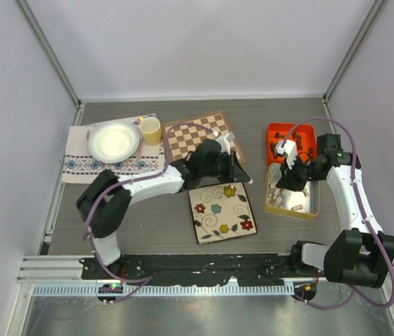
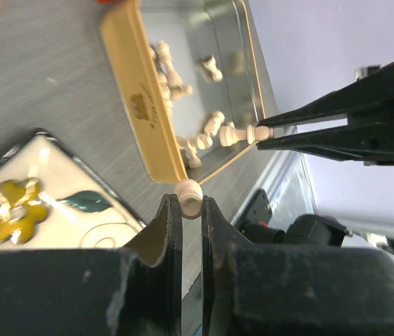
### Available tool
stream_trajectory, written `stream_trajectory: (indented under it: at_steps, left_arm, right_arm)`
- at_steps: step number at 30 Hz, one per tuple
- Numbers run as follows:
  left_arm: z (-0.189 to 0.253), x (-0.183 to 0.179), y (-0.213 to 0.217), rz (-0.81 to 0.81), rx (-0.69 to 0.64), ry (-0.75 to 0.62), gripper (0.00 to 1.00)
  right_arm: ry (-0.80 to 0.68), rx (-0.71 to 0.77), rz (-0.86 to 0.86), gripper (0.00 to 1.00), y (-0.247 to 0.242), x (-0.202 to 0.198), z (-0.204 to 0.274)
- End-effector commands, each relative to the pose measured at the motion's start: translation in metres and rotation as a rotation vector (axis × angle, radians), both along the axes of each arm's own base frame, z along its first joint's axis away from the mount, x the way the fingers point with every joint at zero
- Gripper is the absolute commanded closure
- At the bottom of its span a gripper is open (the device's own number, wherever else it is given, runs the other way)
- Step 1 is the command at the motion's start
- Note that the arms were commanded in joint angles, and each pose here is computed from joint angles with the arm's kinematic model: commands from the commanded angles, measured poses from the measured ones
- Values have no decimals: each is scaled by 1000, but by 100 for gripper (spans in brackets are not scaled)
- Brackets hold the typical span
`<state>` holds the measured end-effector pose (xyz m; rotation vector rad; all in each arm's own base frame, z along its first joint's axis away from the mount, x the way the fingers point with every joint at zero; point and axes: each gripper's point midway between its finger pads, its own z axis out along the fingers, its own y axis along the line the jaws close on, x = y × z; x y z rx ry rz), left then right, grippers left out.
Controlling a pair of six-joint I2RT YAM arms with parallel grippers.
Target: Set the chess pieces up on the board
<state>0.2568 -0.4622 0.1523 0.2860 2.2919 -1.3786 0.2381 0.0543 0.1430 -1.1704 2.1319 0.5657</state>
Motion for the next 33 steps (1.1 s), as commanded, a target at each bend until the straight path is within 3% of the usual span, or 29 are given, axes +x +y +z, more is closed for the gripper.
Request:
stream_trajectory:
  at_steps: [1,2,4,7,13,22,33]
  left_arm:
    - [36,31,62,227,106,-187,100]
    - [47,32,75,266,131,-216,100]
    - [24,41,120,389,349,-235,100]
    - [10,50,178,538,562,-275,100]
    - [-14,66,230,620,740,-280,100]
    - [-36,99,239,628,811,-285,100]
    - [-59,107,229,595,815,-253,97]
  right_arm:
    - [-91,18,-147,99,-8,27,17]
    - [-102,35,-203,99,-9,34,20]
    - [-116,25,-263,99,-16,40,21]
    - [-125,-2,-356,98,-30,50,19]
    - [-102,-26,-426,98,-40,57,8]
    - [-92,-23,-437,98,-40,56,4]
    - [-84,-21,-434,98,-40,57,2]
